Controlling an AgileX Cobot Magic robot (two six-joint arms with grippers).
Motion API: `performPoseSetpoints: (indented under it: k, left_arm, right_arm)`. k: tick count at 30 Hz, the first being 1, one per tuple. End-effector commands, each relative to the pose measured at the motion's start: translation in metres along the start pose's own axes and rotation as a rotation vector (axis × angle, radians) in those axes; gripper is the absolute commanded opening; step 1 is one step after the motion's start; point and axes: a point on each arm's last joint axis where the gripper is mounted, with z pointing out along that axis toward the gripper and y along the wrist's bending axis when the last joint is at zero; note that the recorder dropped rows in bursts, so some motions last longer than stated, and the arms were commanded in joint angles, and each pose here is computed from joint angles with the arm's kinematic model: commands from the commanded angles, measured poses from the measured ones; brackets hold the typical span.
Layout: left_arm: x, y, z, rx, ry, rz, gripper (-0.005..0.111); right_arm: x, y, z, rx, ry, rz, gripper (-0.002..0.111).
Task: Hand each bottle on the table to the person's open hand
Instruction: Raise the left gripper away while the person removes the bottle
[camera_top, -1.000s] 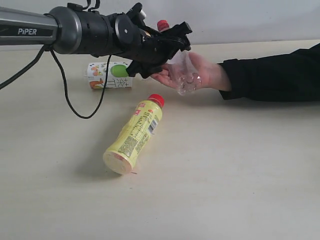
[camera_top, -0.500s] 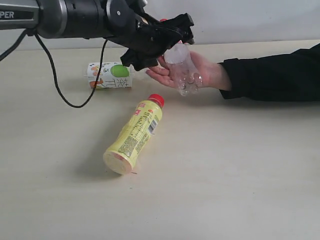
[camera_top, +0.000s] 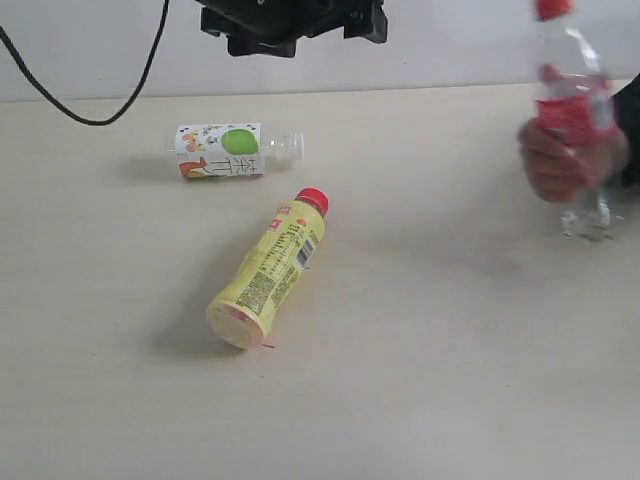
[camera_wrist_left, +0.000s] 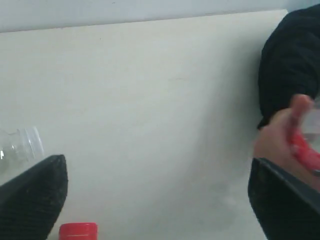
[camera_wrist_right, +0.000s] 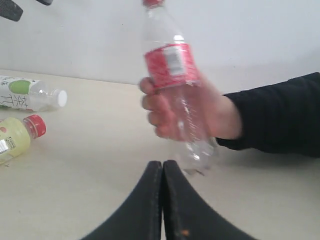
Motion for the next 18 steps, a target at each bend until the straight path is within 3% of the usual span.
performPoseSetpoints:
  k: [1,3,5,7,11,18]
  left_arm:
    - [-0.007,-0.006,-0.027,0.007,0.003,0.102,0.093]
    - [-0.008,-0.009,-0.038,0.011,0.02,0.116,0.09]
    - [-0.006,-0.011,-0.044,0.013,0.051,0.118,0.077]
    - [-0.003,-0.012,-0.048,0.02,0.086,0.109,0.058]
    - [0.005,-0.011,-0.053,0.033,0.099,0.088,0.0]
    - [0.018,-0.006,-0.058,0.025,0.102,0.127,0.0]
  right_arm:
    - [0.001,0.0,0.0,0.005,-0.005,-0.008,0.0]
    - [0.001,0.0,0.0,0.005,-0.005,-0.008,0.0]
    - [0.001,0.0,0.0,0.005,-0.005,-0.008,0.0]
    - [0.001,0.0,0.0,0.005,-0.005,-0.008,0.0]
    - [0.001,0.0,0.0,0.005,-0.005,-0.008,0.0]
    - [0.001,0.0,0.0,0.005,-0.005,-0.008,0.0]
